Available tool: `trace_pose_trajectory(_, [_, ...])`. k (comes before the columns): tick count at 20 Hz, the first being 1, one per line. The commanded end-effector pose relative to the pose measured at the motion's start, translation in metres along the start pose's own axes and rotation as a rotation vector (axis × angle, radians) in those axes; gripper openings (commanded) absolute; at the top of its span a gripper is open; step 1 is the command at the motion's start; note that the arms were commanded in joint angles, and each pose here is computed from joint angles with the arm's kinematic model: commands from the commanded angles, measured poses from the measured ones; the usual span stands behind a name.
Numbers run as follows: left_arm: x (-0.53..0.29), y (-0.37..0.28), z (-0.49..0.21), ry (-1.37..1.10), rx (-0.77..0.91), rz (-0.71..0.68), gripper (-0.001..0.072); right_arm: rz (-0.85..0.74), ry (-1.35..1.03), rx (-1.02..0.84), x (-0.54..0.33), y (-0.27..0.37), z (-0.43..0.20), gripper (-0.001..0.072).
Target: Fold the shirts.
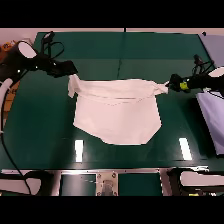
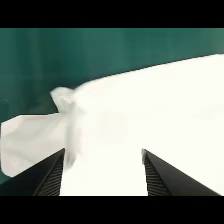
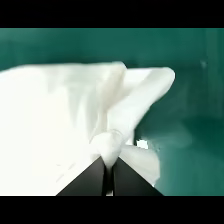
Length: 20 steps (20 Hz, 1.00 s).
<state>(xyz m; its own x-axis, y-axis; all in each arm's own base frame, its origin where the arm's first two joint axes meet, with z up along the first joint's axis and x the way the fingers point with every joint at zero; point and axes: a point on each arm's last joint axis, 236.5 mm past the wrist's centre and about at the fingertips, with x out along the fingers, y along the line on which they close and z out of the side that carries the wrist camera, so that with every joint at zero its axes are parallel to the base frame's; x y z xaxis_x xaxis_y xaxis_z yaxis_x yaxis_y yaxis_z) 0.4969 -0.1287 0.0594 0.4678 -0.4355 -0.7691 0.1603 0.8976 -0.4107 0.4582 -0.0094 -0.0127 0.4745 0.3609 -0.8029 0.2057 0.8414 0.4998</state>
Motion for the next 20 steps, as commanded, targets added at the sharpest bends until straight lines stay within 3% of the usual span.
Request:
trace_pose_trajectory(1, [-0.005, 0.003, -0.013, 0.090, -0.037, -0.035, 0.0530, -0.017, 0.045, 0.019, 0.020, -0.025, -0.007, 0.0019])
trace_pose_trajectory(4, [-0.048, 0.008, -0.041, 0.238, -0.102, -0.038, 0.0530, -0.032, 0.014, 0.054, 0.008, -0.045, 0.003, 0.0019])
trace_pose_trajectory(10, [-0.077, 0.010, -0.160, 0.533, -0.246, 0.024, 0.0530, -0.043, -0.004, 0.075, 0.001, -0.059, 0.008, 0.0019])
trace_pose_trajectory(16, [0.007, 0.007, -0.278, 0.435, -0.429, 0.018, 0.0531, -0.037, -0.001, 0.073, 0.003, -0.055, 0.007, 0.0019])
trace_pose_trajectory(20, [0.044, 0.016, -0.280, 0.307, -0.492, 0.027, 0.0529, -0.035, 0.005, 0.076, 0.003, -0.055, 0.006, 0.0019])
